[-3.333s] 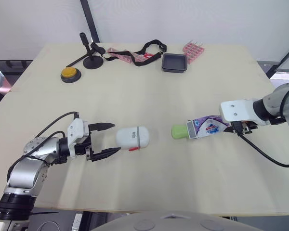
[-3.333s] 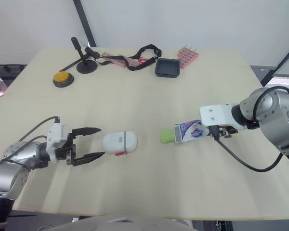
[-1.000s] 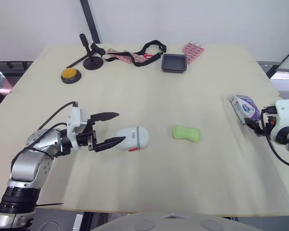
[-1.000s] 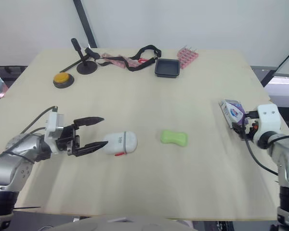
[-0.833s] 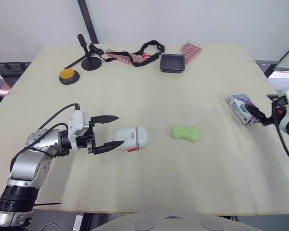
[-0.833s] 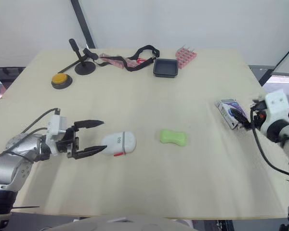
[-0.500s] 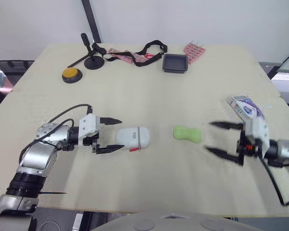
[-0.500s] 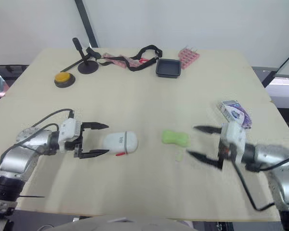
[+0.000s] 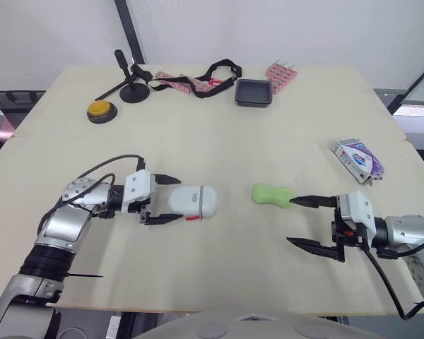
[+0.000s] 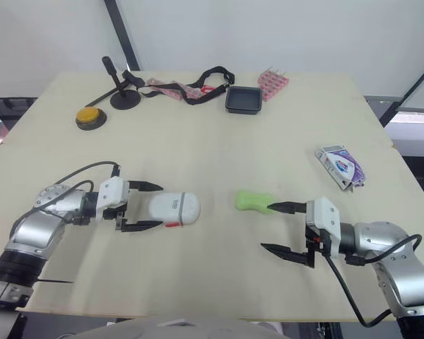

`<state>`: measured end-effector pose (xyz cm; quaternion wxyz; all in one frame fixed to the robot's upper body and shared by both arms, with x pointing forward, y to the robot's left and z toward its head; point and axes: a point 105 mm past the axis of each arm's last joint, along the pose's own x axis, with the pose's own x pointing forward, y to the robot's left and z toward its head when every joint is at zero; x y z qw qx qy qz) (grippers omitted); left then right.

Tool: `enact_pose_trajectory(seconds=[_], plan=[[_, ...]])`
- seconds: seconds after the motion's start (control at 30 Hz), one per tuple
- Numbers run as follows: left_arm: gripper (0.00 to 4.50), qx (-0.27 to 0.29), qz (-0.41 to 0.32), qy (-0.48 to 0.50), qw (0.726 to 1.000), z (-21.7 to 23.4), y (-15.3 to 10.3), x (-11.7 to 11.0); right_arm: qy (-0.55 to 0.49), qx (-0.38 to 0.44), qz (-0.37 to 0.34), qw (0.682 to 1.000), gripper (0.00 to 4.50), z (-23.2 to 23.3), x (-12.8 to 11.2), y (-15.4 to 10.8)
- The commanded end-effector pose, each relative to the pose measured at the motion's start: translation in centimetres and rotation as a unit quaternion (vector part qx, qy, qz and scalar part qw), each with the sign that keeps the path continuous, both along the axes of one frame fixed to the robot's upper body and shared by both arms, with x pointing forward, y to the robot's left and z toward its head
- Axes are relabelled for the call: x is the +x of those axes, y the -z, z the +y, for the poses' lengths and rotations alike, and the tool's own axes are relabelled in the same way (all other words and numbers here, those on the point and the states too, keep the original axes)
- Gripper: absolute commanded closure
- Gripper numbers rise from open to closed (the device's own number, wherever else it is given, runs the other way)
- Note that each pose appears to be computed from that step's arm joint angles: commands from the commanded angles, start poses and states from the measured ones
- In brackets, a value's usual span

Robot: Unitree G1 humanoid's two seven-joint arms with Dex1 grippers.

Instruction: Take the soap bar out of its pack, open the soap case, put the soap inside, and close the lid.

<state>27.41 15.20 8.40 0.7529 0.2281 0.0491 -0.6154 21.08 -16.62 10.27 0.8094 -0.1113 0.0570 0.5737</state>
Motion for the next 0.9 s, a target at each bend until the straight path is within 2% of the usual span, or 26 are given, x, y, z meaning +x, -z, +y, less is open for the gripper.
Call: enact_pose_trajectory(seconds=[0.03, 0.37, 0.9], plan=[[0.00, 0.000, 0.001, 0.020, 1.000, -0.7, 0.1, -0.5, -0.008, 0.004, -0.013, 1.000, 0.03, 0.2, 0.1, -0.8], [0.00, 0.003, 0.001, 0.024, 1.000, -2.0, 1.0, -0.2, -0.010, 0.001, -0.010, 1.000, 0.03, 0.2, 0.1, -0.7], [0.00, -0.007, 0.010, 0.013, 1.000, -2.1, 1.2, 0.1, -0.009, -0.003, -0.011, 1.000, 0.03, 0.2, 0.1, -0.4]])
